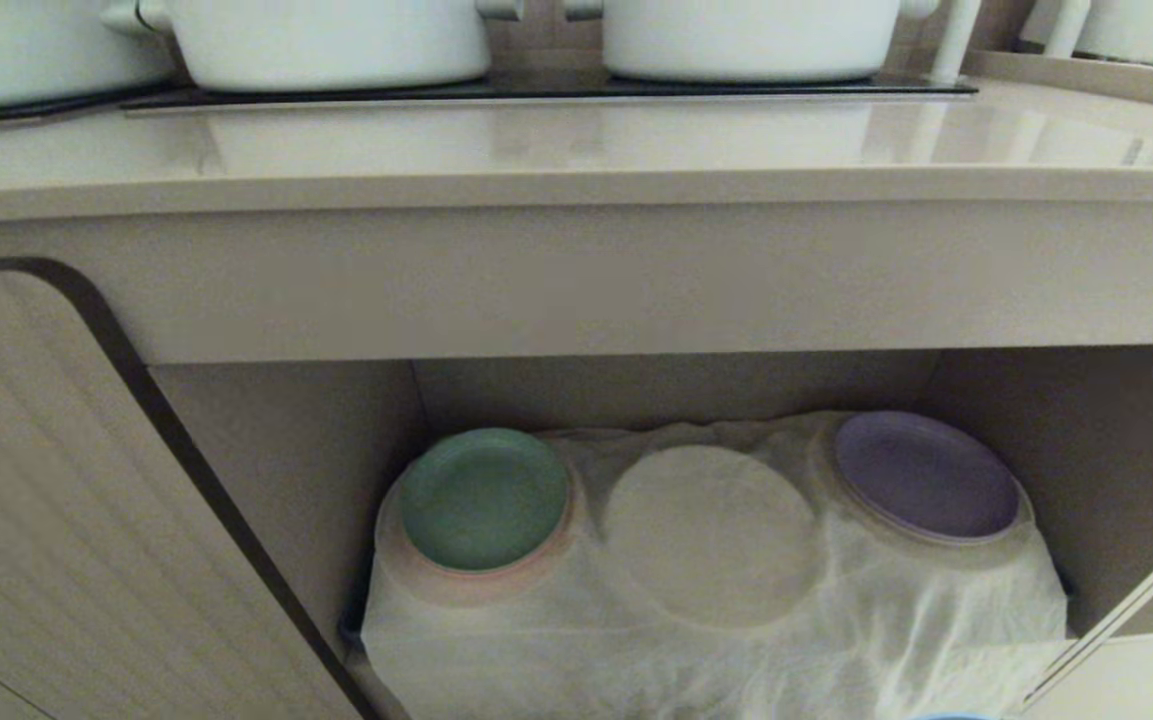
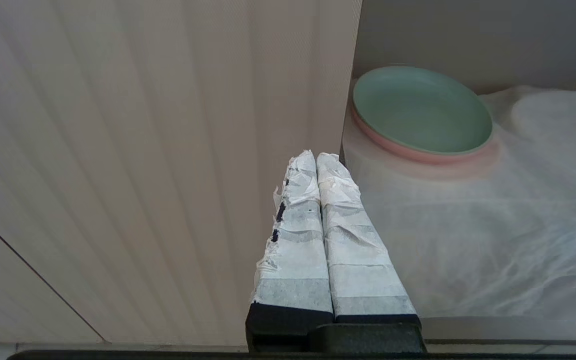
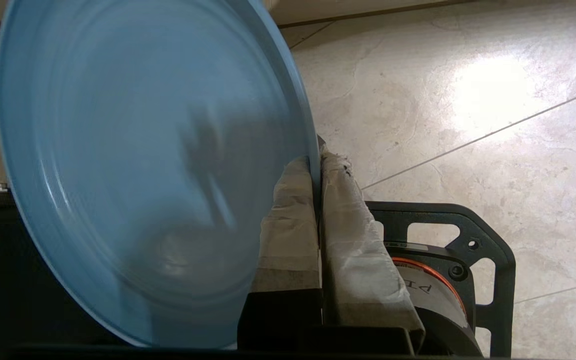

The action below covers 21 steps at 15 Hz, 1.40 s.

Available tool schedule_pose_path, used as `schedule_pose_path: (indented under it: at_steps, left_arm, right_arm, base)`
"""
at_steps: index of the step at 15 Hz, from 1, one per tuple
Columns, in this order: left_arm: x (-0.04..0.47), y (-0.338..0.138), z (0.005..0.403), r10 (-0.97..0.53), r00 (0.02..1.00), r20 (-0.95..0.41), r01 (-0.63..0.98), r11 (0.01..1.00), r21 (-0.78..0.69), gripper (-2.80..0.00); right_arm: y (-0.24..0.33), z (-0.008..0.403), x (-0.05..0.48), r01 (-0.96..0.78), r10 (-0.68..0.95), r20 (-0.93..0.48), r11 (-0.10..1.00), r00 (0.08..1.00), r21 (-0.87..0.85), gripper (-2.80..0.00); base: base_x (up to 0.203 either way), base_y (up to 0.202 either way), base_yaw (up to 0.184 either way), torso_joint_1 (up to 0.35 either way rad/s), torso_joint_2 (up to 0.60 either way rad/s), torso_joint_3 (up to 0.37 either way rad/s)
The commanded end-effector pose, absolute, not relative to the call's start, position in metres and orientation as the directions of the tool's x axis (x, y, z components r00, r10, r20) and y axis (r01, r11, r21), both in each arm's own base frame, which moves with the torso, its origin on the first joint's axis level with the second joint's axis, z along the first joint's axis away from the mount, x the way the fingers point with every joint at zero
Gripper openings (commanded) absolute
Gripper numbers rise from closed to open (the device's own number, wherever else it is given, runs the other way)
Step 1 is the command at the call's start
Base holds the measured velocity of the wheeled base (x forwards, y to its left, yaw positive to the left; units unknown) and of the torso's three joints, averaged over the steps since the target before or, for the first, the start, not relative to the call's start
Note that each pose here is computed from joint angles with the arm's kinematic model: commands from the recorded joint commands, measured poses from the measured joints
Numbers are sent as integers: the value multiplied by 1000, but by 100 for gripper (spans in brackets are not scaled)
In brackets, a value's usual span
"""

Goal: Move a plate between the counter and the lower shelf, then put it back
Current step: Put the plate

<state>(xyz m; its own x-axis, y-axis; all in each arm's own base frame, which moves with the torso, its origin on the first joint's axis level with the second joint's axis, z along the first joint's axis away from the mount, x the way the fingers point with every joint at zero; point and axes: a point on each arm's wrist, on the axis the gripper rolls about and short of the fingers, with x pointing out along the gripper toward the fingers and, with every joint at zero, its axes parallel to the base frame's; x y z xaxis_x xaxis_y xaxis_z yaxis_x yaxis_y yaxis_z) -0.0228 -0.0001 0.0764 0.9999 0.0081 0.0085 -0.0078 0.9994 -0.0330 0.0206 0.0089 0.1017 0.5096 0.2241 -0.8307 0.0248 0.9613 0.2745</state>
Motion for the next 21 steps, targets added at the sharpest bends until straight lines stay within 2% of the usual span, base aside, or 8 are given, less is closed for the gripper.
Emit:
schedule_pose_path:
  at_steps: [1,4,21]
  left_arm:
    - [-23,0,76,9,1000,9,-9,999,-34,-280]
    - [-23,0,76,9,1000,9,-9,999,-34,-280]
    - [-23,0,76,9,1000,9,-9,999,-34,-280]
  right_arm:
    - [9,101,20,29,223,-836,961,502,274,-280]
    - [9,101,20,28,224,-836,961,502,274,-280]
    - [10,104,21,12,242,-827,958,508,287,-280]
  base:
    - [0,0,0,78,-308,-238]
    - [0,0,0,103,-260,-284]
    - [0,0,0,198,-500,-286]
